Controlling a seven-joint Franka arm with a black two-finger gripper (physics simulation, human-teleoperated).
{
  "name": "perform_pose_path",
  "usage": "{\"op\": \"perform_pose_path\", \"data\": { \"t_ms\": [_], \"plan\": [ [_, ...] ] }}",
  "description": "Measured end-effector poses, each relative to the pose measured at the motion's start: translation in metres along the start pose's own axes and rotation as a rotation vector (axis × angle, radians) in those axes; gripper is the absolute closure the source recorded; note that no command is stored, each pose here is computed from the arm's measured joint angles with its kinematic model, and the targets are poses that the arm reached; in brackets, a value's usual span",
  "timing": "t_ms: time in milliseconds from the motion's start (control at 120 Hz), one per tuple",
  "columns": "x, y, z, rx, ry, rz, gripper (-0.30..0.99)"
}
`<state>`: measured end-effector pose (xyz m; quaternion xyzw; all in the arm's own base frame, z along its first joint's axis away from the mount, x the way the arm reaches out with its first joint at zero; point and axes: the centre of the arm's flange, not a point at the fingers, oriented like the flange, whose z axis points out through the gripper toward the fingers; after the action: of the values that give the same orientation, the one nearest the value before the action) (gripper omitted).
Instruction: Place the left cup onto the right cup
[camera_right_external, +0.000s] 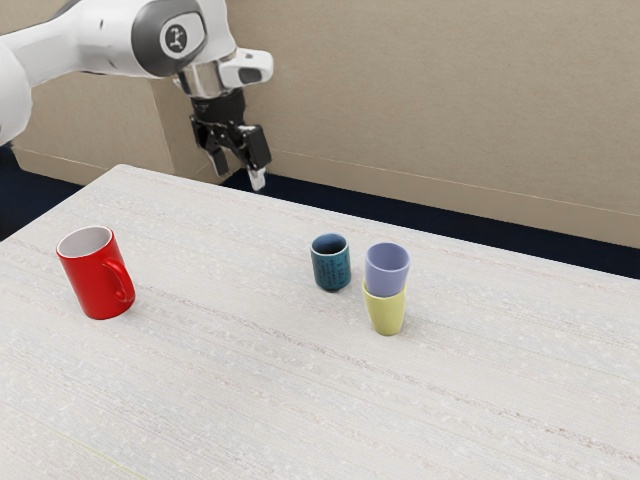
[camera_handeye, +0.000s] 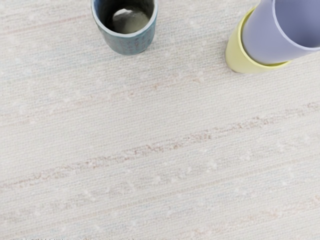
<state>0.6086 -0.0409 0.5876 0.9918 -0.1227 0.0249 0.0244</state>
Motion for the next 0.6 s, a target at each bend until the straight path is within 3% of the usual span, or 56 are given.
{"op": "perform_pose_path", "data": {
  "t_ms": [192,600],
  "plan": [
    [-0.020,0.003,-0.042,0.025,0.051,0.006,0.00],
    [-0.028,0.004,-0.051,0.027,0.044,0.008,0.00]
  ]
}}
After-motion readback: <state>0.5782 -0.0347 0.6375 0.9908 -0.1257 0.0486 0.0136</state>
